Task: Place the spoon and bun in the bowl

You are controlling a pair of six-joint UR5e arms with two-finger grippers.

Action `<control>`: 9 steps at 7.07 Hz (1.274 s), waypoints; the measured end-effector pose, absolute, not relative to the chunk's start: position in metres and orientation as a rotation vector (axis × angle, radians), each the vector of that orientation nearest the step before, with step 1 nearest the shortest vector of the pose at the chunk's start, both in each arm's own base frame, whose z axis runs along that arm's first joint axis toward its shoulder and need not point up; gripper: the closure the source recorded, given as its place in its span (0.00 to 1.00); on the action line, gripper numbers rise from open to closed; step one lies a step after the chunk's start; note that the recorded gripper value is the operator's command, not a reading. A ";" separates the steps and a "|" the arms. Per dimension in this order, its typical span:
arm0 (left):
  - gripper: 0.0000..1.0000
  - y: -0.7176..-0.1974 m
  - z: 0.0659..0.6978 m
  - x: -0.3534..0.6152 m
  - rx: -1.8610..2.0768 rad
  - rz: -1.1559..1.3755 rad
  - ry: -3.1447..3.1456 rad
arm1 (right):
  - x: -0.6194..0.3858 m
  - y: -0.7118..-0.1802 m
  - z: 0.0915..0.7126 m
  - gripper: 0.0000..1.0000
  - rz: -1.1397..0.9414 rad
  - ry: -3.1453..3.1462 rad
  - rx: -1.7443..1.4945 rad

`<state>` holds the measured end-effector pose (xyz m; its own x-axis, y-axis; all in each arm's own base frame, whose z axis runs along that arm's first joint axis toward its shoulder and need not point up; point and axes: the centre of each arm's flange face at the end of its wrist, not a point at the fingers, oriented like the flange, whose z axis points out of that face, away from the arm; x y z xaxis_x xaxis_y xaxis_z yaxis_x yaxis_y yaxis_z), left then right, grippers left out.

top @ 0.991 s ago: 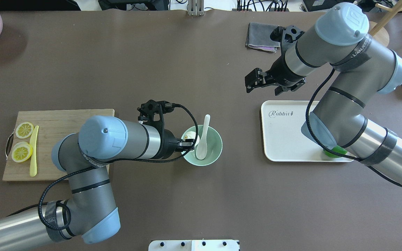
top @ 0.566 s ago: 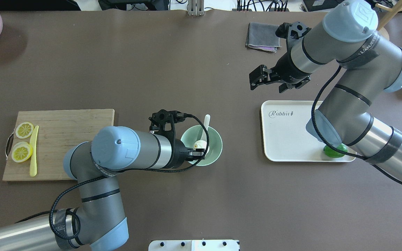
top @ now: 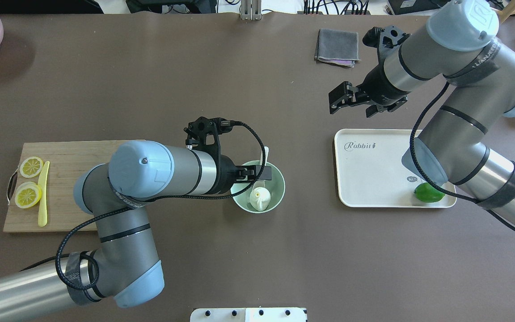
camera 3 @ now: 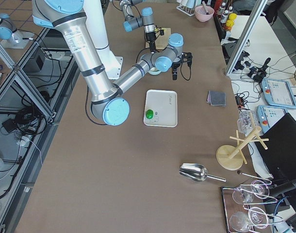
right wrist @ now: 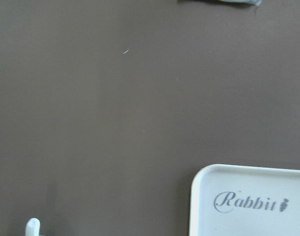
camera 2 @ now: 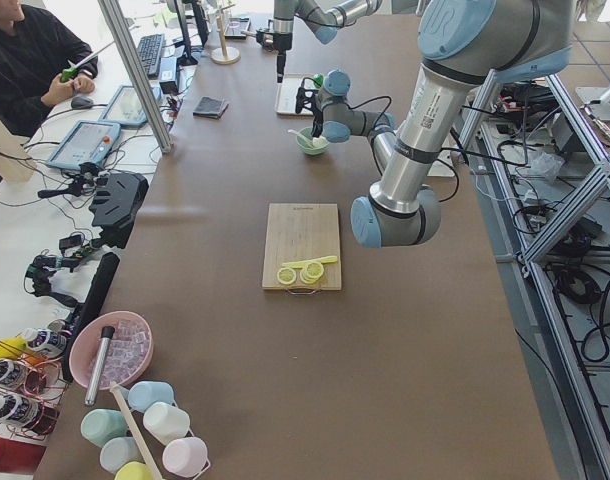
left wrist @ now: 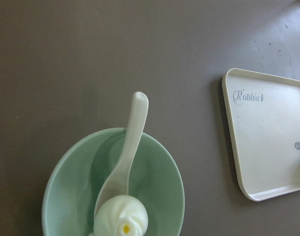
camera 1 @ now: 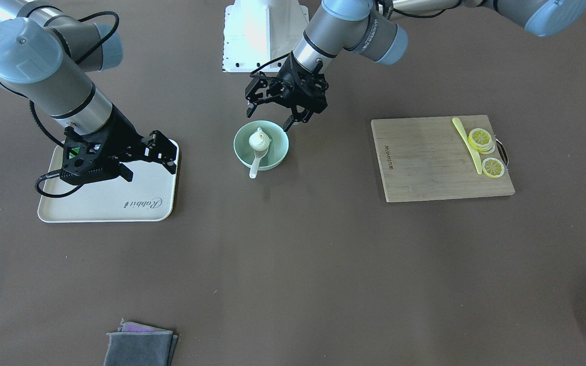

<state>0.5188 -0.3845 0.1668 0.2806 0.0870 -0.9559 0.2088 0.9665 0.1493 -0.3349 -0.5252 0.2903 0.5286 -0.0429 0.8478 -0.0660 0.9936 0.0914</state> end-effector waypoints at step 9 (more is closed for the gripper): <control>0.02 -0.536 0.461 0.038 0.420 0.101 0.795 | -0.015 -0.471 0.555 0.00 -0.156 -0.849 0.147</control>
